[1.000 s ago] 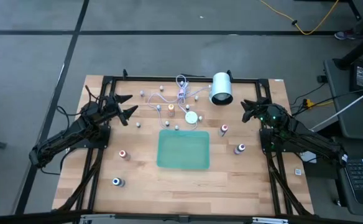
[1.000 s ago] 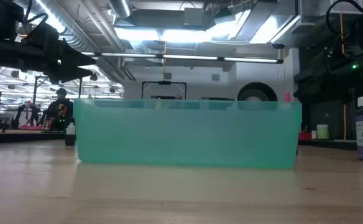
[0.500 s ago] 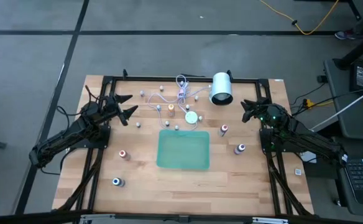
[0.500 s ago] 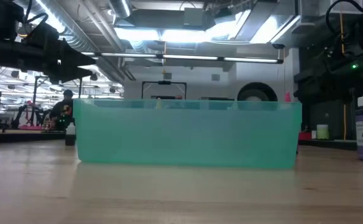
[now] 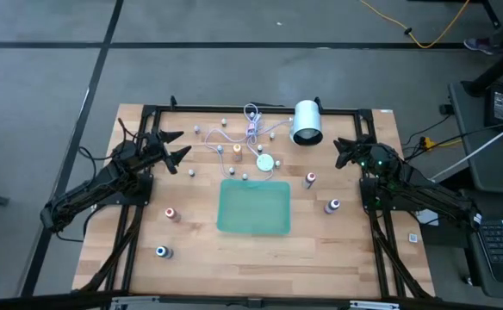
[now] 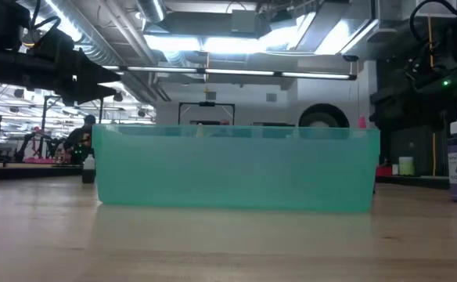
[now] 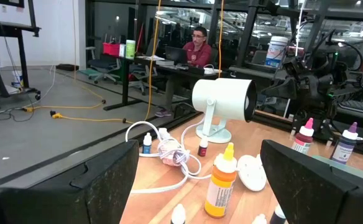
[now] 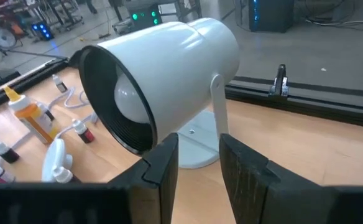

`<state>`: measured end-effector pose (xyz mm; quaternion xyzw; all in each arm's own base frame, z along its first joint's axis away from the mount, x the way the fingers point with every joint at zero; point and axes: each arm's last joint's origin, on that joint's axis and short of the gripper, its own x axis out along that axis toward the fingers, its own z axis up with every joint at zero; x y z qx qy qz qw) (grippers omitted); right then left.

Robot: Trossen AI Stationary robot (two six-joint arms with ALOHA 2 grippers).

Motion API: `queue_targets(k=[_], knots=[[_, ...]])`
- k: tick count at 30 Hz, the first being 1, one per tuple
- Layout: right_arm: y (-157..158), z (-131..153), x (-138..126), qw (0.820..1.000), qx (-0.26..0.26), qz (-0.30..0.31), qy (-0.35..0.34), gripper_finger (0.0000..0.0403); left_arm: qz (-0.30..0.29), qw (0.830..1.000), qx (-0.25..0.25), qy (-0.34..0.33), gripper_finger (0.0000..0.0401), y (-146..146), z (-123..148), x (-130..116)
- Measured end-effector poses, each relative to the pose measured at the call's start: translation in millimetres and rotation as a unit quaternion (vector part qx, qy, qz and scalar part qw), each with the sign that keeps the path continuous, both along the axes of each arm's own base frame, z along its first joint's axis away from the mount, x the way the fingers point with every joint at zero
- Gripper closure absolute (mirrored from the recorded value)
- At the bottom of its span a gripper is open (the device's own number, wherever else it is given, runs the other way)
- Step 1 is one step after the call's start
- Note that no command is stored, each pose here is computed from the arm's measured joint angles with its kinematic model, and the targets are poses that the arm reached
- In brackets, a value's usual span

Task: Pick & Place food coloring
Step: Put the small red food coloring bottle into the bin

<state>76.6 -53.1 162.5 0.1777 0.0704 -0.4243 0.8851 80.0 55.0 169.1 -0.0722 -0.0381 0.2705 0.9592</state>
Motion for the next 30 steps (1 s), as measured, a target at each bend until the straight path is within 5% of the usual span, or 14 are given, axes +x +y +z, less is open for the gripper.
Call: queue_targets(k=[11, 19, 24, 30], knots=[[0.7, 1.2, 1.4, 0.999, 0.017, 0.017, -0.026, 0.0276, 0.0, 1.0, 0.0, 0.0, 0.0068, 0.0, 0.1, 0.0], [3.6, 13.9, 7.3, 0.987, 0.029, 0.102, -0.117, 0.018, 0.0, 1.0, 0.0, 0.0, 0.0068, 0.0, -0.1, 0.0], [6.1, 34.3, 7.0, 0.98, -0.012, 0.143, -0.135, 0.0134, 0.0, 1.0, 0.0, 0.0, 0.0068, 0.0, 0.0, 0.0], [6.4, 88.2, 6.4, 0.977, -0.083, 0.154, -0.123, 0.0131, 0.0, 1.0, 0.0, 0.0, 0.0068, 0.0, 0.1, 0.0]])
